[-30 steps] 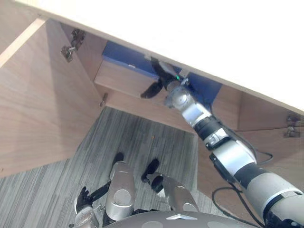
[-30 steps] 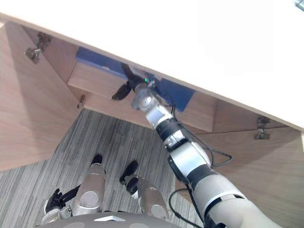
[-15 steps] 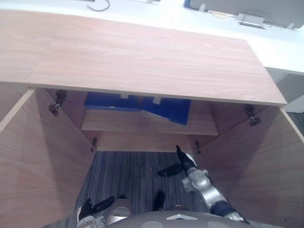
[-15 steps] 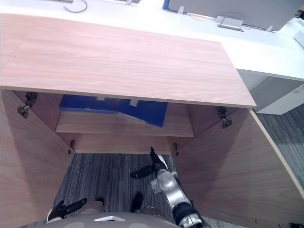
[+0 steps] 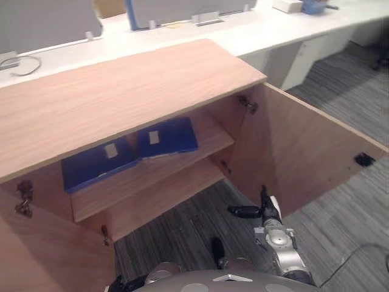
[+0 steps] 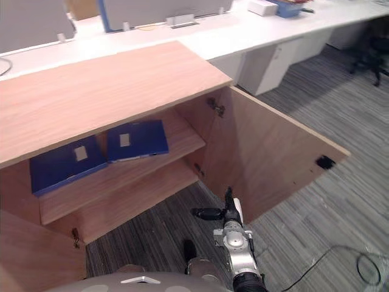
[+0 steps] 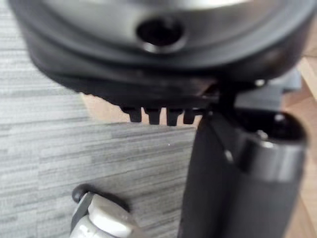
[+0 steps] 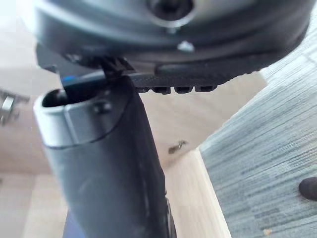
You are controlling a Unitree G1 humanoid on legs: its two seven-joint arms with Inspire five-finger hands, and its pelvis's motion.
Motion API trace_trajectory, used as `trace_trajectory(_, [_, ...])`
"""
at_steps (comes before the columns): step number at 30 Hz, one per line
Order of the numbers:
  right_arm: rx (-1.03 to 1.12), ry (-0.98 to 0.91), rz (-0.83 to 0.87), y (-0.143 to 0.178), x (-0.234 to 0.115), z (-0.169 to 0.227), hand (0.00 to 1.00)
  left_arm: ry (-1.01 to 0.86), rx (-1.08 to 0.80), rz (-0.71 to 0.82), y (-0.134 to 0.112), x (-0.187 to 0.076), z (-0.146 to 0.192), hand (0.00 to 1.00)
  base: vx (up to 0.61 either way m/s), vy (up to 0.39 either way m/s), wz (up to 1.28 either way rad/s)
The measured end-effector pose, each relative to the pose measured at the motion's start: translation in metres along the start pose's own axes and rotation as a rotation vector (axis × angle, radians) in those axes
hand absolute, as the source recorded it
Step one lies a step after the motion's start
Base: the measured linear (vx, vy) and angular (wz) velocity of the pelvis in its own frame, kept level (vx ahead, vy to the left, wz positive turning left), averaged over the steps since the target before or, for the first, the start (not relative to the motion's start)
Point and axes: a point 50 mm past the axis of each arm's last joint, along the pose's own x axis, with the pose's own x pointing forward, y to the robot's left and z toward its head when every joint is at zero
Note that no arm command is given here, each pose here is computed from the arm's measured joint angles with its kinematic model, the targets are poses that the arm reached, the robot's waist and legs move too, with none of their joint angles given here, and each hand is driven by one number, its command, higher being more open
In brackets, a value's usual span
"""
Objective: Walk over to the cabinet, pick up the folder, carry it to the office cabinet, place the folder inside the office cabinet, then close the office cabinet door
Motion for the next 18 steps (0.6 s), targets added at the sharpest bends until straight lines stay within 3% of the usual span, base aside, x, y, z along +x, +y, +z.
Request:
trace_trajectory(6, [0.057,-0.006,-0.037,-0.002,-0.015,-0.004,1.00,0.033,-0.014,0.007,0.002,-0.002,-0.011,1.00,0.01,0.057,-0.50])
trace_trajectory(11, [0.109,-0.091,-0.066,-0.005,-0.018,0.016,1.00,0.033,0.004,-0.007,-0.001,-0.003,-0.013,1.00,0.01,0.038,-0.60])
trace_trajectory(16, [0.132,-0.117,-0.159,-0.030,0.003,0.034,1.00,0.047,0.046,0.004,0.009,-0.004,-0.021,1.00,0.14,-0.099,-0.52])
trace_trajectory(18, [0.152,-0.145,-0.224,-0.048,0.011,0.046,1.00,0.089,0.059,-0.041,0.000,-0.006,-0.031,1.00,-0.09,-0.153,-1.01])
